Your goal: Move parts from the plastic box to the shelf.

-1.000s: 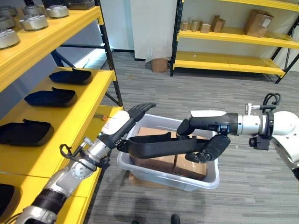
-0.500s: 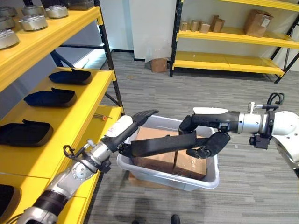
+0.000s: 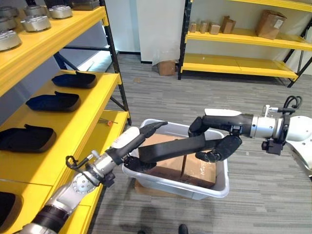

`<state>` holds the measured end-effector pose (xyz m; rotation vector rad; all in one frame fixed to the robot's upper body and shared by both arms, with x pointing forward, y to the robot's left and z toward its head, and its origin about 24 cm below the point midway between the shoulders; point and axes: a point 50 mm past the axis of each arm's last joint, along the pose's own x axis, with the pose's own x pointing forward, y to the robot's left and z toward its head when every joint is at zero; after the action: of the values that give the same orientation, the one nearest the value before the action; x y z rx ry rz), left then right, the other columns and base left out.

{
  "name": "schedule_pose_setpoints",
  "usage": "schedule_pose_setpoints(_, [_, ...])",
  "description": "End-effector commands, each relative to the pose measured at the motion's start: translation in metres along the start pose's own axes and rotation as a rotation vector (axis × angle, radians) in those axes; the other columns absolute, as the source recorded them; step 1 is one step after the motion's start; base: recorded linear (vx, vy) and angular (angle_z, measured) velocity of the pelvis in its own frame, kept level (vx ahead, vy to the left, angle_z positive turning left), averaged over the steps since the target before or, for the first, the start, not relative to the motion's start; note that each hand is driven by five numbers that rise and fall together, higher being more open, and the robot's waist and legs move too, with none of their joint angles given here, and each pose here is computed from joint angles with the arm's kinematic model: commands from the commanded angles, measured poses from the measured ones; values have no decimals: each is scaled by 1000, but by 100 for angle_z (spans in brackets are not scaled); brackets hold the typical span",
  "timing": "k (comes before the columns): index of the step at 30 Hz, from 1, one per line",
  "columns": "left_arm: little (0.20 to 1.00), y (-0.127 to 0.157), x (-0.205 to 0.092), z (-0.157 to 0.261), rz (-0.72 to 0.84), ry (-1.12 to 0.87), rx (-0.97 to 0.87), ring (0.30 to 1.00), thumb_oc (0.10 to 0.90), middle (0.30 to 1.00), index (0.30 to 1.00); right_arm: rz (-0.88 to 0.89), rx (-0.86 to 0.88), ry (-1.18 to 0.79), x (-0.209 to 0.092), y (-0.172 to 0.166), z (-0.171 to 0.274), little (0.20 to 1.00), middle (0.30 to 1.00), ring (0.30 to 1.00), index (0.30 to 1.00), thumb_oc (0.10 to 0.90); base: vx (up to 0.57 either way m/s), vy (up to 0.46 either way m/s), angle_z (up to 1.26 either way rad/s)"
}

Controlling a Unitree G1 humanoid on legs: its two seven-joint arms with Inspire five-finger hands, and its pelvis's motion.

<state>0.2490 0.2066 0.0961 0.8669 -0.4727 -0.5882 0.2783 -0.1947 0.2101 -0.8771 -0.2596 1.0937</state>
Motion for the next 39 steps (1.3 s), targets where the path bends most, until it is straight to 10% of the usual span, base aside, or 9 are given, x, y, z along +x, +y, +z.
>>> schedule_pose_setpoints(1, [1000,38,7,14,155,-118,42,1000,900,1000,1000,-300,-115,-105,-29,-46,25,300,300,300,300,400,0,0,0])
schedule_pose_setpoints(22, [1000,57,-13,10,159,-76,54,1000,900,1000,1000,-329,-112,-61,-41,-51,22,300,300,300,300,400,0,0,0])
schedule_pose_setpoints(39, [1000,57,26,25,239,-200,54,1000,900,1000,1000,-164,-149,-129,-10,-41,33,300,300,300,300,400,0,0,0])
